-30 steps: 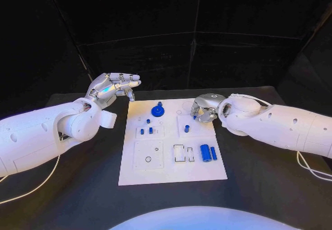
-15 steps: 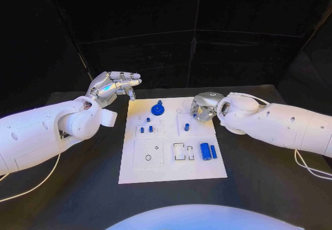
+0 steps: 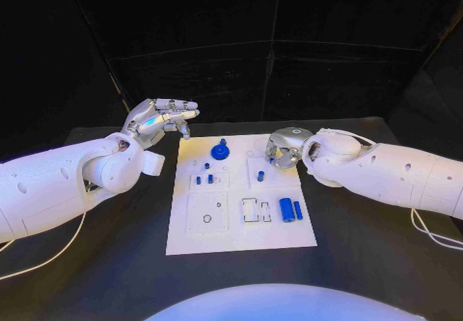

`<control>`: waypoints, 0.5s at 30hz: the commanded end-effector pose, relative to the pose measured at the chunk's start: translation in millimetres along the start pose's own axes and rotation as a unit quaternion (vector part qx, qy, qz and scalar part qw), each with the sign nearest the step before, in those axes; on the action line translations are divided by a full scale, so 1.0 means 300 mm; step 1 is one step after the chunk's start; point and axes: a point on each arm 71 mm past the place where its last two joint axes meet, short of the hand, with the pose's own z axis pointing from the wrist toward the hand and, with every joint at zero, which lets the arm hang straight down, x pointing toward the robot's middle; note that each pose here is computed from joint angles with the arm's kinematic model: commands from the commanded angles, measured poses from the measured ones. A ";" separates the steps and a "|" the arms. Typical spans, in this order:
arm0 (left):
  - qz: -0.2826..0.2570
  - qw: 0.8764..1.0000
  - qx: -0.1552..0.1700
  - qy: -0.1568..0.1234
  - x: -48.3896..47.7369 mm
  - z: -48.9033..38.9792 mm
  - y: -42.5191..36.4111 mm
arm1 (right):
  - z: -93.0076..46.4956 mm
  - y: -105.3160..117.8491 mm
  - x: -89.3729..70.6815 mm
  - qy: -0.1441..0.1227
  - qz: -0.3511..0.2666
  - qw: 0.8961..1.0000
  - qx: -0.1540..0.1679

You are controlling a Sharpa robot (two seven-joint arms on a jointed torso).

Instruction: Assemble the parts on the task board

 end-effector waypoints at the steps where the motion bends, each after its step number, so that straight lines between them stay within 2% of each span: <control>1: -0.004 1.000 0.002 0.005 0.002 0.001 -0.003 | -0.004 -0.014 0.002 -0.016 -0.011 1.000 0.014; 9: -0.003 1.000 0.002 0.004 0.001 0.000 -0.003 | -0.012 -0.006 -0.020 -0.060 -0.006 0.998 0.010; 15: -0.003 1.000 0.002 0.003 0.000 0.000 -0.003 | -0.024 -0.003 -0.030 -0.079 -0.005 0.997 0.009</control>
